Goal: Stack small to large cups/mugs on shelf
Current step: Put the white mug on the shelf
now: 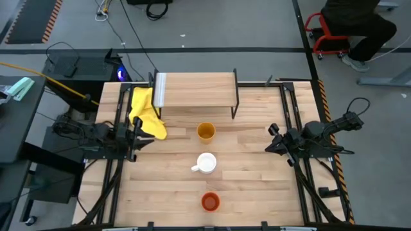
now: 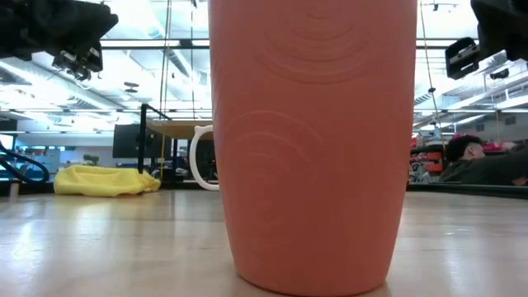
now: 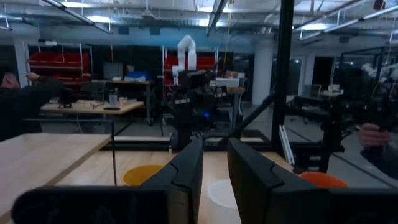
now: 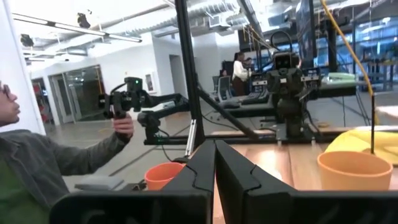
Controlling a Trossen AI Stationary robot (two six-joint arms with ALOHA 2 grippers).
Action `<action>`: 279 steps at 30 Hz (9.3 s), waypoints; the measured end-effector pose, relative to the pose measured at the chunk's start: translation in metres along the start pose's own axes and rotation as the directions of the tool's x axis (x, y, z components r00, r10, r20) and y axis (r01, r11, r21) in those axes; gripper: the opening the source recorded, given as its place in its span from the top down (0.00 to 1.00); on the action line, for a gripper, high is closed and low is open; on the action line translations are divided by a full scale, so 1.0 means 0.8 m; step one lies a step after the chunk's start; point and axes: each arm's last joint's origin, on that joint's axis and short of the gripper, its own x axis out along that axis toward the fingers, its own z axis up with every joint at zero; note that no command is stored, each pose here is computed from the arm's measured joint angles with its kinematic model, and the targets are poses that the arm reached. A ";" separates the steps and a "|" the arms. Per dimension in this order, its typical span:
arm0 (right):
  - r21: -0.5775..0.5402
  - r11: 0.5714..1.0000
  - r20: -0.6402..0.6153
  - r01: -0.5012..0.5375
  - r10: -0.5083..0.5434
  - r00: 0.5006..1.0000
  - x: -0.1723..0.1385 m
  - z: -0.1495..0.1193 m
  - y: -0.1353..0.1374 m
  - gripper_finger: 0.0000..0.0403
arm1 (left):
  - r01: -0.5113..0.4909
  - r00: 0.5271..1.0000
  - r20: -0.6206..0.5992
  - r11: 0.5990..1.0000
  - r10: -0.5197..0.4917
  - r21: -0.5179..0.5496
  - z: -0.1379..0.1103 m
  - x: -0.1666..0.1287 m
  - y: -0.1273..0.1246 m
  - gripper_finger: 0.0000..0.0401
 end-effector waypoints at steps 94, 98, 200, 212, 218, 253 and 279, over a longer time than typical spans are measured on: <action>0.158 0.805 -0.459 0.571 -0.452 0.765 0.124 -0.103 0.008 0.82 | -0.068 0.888 -0.453 0.950 -0.081 -0.304 -0.126 0.093 -0.068 0.62; 0.164 0.797 -0.471 0.581 -0.454 0.756 0.128 -0.107 0.005 0.82 | -0.046 0.894 -0.436 0.950 -0.098 -0.310 -0.133 0.095 -0.072 0.63; 0.068 0.881 -0.574 0.468 -0.349 0.741 0.236 -0.126 -0.065 0.85 | 0.071 0.888 -0.434 0.979 -0.150 -0.194 -0.190 0.175 -0.102 0.68; 0.068 0.880 -0.568 0.470 -0.353 0.743 0.236 -0.125 -0.066 0.85 | 0.070 0.888 -0.435 0.979 -0.150 -0.193 -0.190 0.175 -0.102 0.70; 0.102 0.898 -0.579 0.428 -0.296 0.760 0.239 -0.128 -0.044 0.85 | 0.070 0.887 -0.437 0.979 -0.149 -0.192 -0.190 0.175 -0.102 0.71; 0.062 0.922 -0.577 0.383 -0.280 0.767 0.262 -0.114 -0.052 0.85 | 0.070 0.897 -0.415 0.976 -0.152 -0.205 -0.187 0.179 -0.104 0.74; 0.060 0.922 -0.579 0.382 -0.280 0.766 0.262 -0.114 -0.052 0.85 | 0.047 0.893 -0.429 0.977 -0.134 -0.207 -0.188 0.190 -0.108 0.78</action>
